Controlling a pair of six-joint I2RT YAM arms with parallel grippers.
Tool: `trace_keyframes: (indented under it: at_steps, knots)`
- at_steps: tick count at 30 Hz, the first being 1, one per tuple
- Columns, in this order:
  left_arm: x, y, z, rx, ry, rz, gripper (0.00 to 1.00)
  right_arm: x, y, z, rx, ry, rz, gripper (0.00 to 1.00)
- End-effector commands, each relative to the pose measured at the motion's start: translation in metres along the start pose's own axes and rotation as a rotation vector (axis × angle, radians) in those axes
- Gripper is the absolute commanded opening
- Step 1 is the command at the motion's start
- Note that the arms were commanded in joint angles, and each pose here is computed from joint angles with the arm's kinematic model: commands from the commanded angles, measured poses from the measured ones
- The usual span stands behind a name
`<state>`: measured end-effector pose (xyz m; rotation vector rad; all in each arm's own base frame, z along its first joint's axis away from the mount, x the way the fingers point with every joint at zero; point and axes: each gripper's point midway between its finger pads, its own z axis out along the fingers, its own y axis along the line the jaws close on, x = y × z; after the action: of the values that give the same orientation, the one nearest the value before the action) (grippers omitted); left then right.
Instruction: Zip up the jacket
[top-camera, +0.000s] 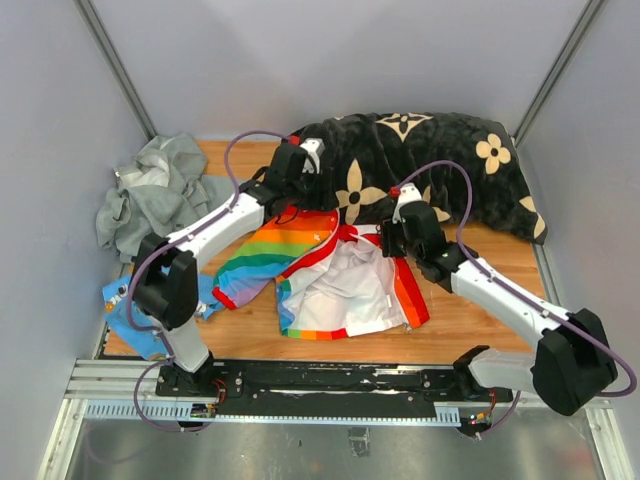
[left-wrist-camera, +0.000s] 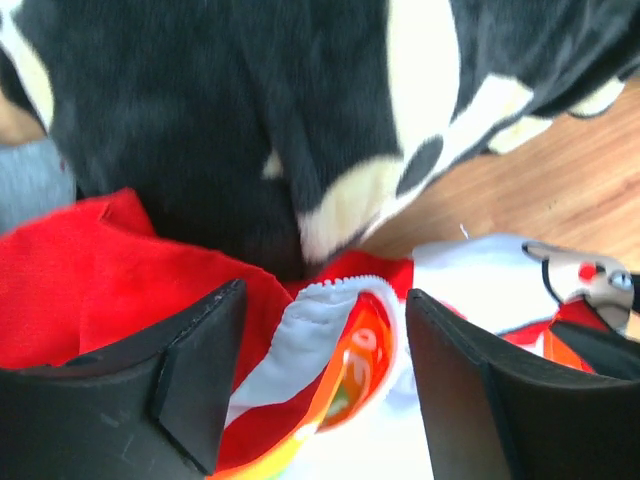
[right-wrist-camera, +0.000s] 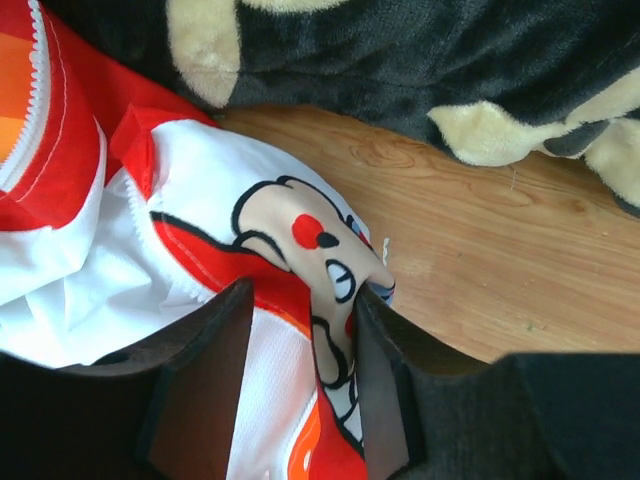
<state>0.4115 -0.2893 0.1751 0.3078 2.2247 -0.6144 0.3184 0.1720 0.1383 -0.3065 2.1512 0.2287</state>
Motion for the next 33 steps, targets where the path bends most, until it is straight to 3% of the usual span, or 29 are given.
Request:
trace_keyframes:
  at_steps: [1, 7, 18, 27, 33]
  knots:
    - [-0.001, -0.011, -0.036, 0.05, -0.073, -0.04, 0.71, -0.008, 0.0, -0.02, -0.034, -0.026, 0.001, 0.48]
    - [0.036, -0.008, -0.082, 0.049, -0.106, -0.115, 0.82, 0.011, 0.006, -0.043, -0.103, -0.011, 0.0, 0.59]
    - [0.125, 0.021, -0.133, -0.029, -0.166, -0.338, 0.85, 0.036, 0.024, -0.073, -0.25, -0.081, 0.011, 0.78]
    - [0.155, 0.036, -0.129, -0.059, -0.183, -0.465, 0.82, 0.052, 0.033, -0.079, -0.335, -0.167, 0.008, 0.84]
    - [0.177, 0.045, -0.114, -0.067, -0.166, -0.498, 0.75, 0.058, 0.032, -0.077, -0.334, -0.178, 0.02, 0.85]
